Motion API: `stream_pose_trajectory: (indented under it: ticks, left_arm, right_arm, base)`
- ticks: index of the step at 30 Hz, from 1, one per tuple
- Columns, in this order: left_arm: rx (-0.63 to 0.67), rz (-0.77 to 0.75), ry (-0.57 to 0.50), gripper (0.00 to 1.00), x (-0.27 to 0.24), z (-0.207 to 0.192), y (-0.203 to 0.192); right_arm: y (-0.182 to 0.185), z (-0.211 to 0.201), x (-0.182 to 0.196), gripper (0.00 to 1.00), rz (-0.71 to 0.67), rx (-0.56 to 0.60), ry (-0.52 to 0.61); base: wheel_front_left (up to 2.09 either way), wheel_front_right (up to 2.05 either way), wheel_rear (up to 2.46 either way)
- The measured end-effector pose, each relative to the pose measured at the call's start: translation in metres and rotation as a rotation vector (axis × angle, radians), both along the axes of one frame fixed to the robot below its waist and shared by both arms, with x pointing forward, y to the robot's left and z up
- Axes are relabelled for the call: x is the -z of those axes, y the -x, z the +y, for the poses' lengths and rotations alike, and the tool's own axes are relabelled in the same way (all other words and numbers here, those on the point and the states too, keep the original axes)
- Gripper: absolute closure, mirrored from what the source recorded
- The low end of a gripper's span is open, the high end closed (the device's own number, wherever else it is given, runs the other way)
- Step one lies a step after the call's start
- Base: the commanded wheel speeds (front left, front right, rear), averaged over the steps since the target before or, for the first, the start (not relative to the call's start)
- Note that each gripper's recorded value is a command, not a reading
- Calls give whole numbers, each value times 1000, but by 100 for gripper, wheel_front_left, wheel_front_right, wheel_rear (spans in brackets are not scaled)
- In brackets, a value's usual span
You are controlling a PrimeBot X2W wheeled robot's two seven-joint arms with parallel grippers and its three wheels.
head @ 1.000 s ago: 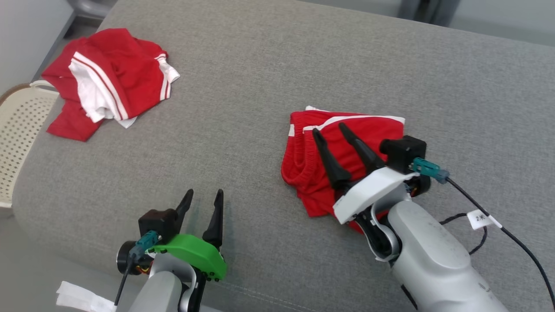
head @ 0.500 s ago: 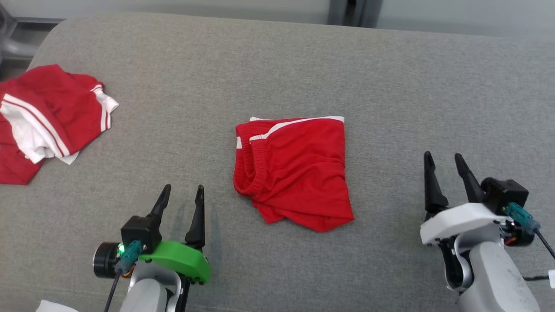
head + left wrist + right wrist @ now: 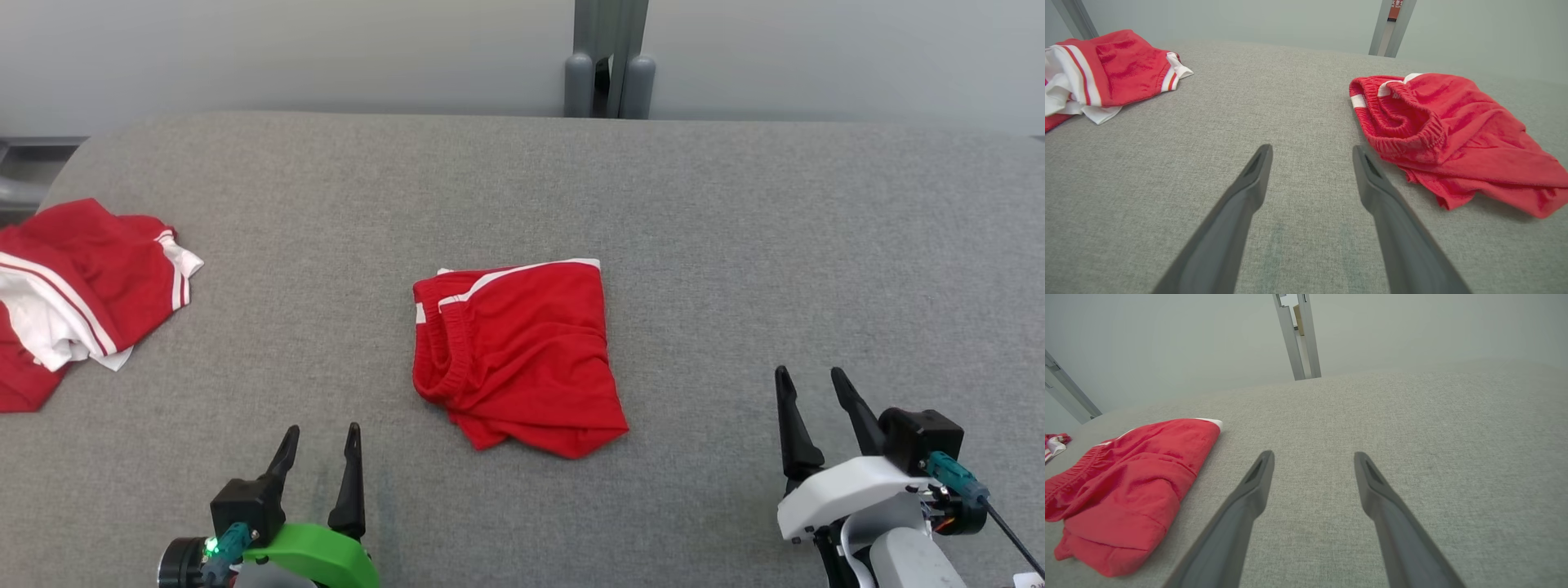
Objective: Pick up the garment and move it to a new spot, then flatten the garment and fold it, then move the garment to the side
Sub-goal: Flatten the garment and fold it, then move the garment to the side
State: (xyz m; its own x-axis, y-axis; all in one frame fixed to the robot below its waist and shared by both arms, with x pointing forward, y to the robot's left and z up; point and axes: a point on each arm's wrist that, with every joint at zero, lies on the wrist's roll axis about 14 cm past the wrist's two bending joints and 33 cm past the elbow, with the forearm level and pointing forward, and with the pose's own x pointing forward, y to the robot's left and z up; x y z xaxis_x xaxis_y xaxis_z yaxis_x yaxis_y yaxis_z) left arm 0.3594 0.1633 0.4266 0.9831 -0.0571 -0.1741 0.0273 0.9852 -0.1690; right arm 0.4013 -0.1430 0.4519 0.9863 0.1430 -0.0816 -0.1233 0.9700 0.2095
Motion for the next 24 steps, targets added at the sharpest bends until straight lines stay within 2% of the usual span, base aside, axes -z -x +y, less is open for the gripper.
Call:
stream_pose_trajectory:
  ticks: [9,13,19,24]
  left_arm:
    - [3,-27,5,0,-8,-2,8]
    - [7,13,22,0,4,-5,11]
    - [18,-4,9,0,-2,-5,0]
    - [14,-2,-28,0,-2,4,0]
  right_arm:
    - [14,-1,-7,0,-18,1,-4]
    - [13,14,0,0,11,-30,-63]
    - [-20,52,-12,0,-14,-123,-114]
    - [-45,94,-2,0,31,-225,-123]
  base:
    - [0,0,0]
    - [0,0,0]
    - [0,0,0]
    - [0,0,0]
